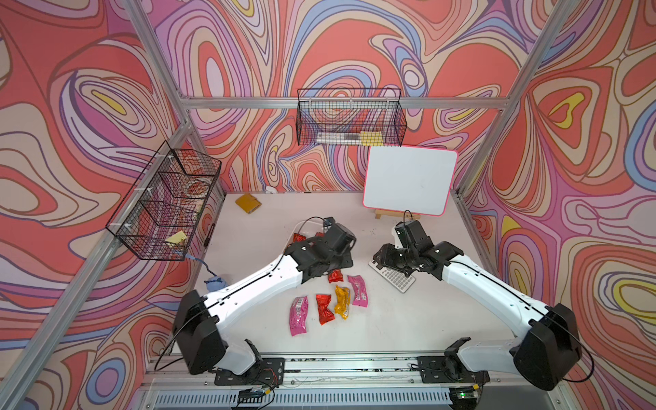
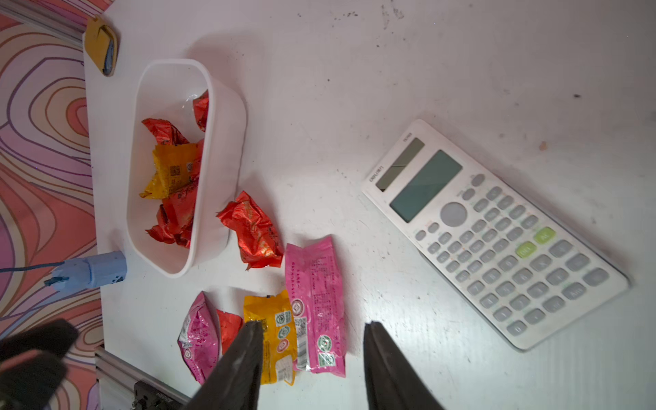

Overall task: Take the tea bags out of the storage box
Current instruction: Place the tea bag at the center of the board, then pick up the tea bag from the storage box.

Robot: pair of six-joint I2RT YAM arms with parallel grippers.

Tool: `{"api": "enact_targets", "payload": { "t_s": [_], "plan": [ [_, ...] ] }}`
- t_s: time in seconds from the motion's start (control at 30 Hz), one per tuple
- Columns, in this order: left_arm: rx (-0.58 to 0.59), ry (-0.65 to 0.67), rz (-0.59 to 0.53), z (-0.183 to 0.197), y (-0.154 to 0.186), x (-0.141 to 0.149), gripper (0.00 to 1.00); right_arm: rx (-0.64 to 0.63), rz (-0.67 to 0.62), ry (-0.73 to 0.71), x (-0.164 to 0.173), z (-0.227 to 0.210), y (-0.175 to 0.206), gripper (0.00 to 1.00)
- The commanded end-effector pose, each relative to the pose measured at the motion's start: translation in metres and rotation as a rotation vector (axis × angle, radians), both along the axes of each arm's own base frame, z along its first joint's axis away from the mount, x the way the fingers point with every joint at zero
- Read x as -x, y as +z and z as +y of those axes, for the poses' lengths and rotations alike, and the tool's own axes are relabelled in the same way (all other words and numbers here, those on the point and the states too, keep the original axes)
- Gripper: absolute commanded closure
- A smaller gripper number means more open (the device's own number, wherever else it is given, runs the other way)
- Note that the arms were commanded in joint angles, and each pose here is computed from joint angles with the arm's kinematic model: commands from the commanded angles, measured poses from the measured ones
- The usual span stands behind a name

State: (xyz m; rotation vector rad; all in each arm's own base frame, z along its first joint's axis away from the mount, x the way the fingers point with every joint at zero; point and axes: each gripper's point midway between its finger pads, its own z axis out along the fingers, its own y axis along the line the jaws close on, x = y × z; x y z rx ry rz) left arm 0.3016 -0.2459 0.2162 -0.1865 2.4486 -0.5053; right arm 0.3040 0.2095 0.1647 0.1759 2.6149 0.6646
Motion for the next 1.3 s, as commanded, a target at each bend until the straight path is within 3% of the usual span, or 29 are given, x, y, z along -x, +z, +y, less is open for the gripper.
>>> {"api": "enact_targets", "payload": {
  "t_s": [0.0,0.2,0.33,0.53,0.8,0.97,1.13,1.27],
  "plan": [
    [-0.050,0.114,0.044,0.063,-0.016,-0.003,0.61,-0.055,-0.040,0.098,-0.014,0.049,0.012,0.52],
    [-0.006,0.297,0.096,0.144,-0.029,-0.002,0.60,-0.120,-0.025,0.207,-0.031,0.144,0.011,0.52],
    [0.027,0.428,0.117,0.181,-0.039,0.005,0.59,-0.144,0.041,0.179,-0.052,0.188,-0.015,0.52],
    [0.001,0.488,0.142,0.194,-0.050,0.011,0.58,-0.160,0.088,0.129,-0.087,0.225,-0.046,0.50],
    [-0.007,0.499,0.138,0.195,-0.053,0.006,0.58,-0.142,0.164,0.097,-0.106,0.247,-0.092,0.51],
    [-0.028,0.483,0.135,0.194,-0.050,-0.001,0.58,-0.128,0.174,0.085,-0.110,0.248,-0.102,0.61],
    [-0.029,0.518,0.114,0.200,-0.047,0.002,0.58,-0.131,0.188,0.109,-0.109,0.252,-0.104,0.82],
    [0.003,0.547,0.088,0.204,-0.046,0.011,0.58,-0.141,0.176,0.155,-0.108,0.257,-0.090,0.92]
  ]
}}
